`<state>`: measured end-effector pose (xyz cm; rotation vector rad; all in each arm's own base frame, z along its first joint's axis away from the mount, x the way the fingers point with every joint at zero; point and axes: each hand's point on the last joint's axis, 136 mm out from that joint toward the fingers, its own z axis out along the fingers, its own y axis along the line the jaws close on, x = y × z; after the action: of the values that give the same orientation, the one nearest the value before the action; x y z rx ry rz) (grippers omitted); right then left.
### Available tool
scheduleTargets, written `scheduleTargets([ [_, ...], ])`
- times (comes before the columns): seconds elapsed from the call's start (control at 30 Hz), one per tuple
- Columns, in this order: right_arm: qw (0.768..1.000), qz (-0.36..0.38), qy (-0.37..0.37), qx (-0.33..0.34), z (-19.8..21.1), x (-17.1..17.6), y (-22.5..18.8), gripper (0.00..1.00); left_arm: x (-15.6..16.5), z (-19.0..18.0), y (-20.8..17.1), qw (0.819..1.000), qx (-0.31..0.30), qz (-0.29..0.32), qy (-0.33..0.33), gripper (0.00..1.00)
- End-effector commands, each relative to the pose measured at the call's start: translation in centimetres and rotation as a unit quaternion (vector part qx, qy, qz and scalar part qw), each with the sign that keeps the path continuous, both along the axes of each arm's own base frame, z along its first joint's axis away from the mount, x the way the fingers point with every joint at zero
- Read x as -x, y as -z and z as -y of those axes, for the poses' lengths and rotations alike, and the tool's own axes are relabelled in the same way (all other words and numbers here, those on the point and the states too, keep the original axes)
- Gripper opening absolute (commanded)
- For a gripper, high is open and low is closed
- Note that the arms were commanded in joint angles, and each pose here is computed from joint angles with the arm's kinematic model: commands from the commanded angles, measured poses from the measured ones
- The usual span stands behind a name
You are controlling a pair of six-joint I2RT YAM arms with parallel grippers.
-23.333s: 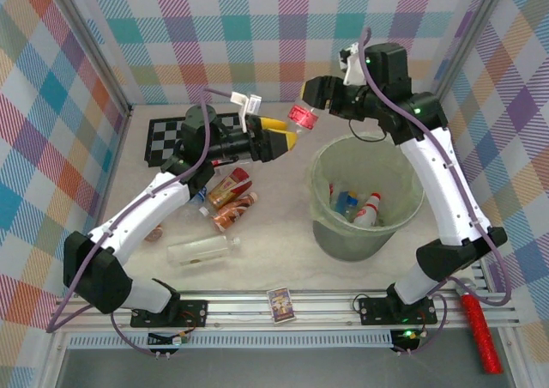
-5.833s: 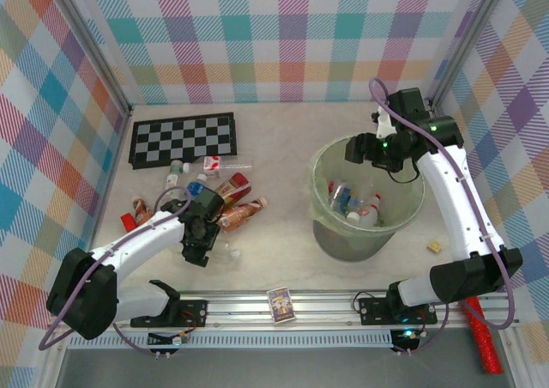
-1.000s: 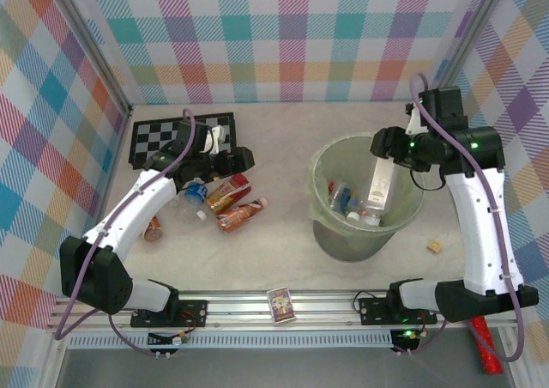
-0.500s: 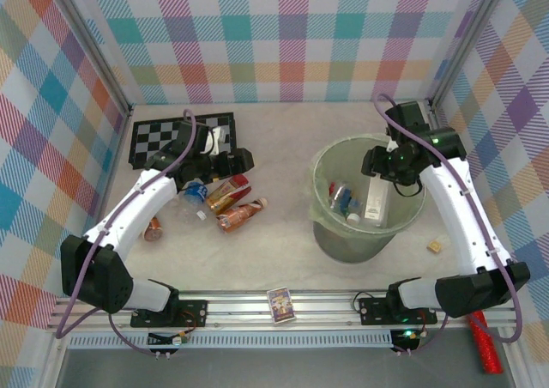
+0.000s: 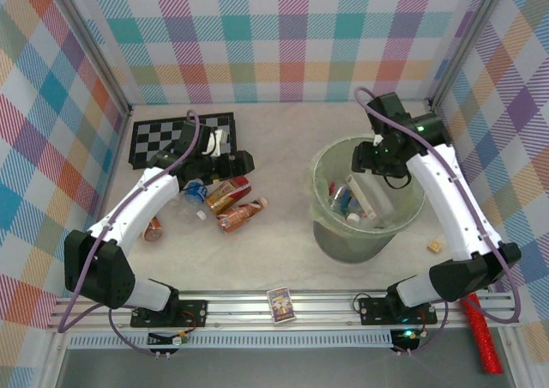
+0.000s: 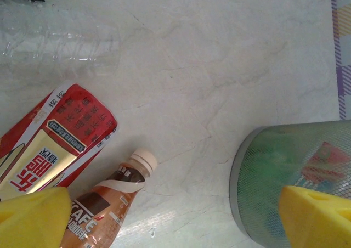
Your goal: Put the plastic bottles in the bin
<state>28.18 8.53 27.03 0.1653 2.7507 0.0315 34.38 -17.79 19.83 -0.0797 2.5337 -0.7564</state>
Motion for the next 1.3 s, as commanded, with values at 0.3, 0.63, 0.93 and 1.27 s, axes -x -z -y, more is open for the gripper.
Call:
scheduleTargets([
  [0.3, 0.998, -0.051, 0.017, -0.026, -0.8, 1.7, 6.1, 0.47, 0.1, -0.7, -0.2, 1.000, -0.013, 0.003, -0.001, 0.96],
  [0.63, 0.993, 0.042, -0.019, -0.105, -2.6, 1.6, -1.2, 0.55, 1.0, -3.4, 2.5, 0.995, -0.091, -0.024, -0.027, 0.96],
  [0.93, 0.977, 0.105, -0.046, -0.182, -4.9, 0.8, -4.4, 0.64, -0.3, -10.8, 3.5, 0.974, -0.179, -0.018, -0.136, 1.00],
  [1.27, 0.980, 0.091, -0.057, -0.170, -5.1, 0.3, -3.2, 0.72, -3.2, -20.5, 5.9, 0.931, -0.201, -0.018, -0.304, 1.00],
])
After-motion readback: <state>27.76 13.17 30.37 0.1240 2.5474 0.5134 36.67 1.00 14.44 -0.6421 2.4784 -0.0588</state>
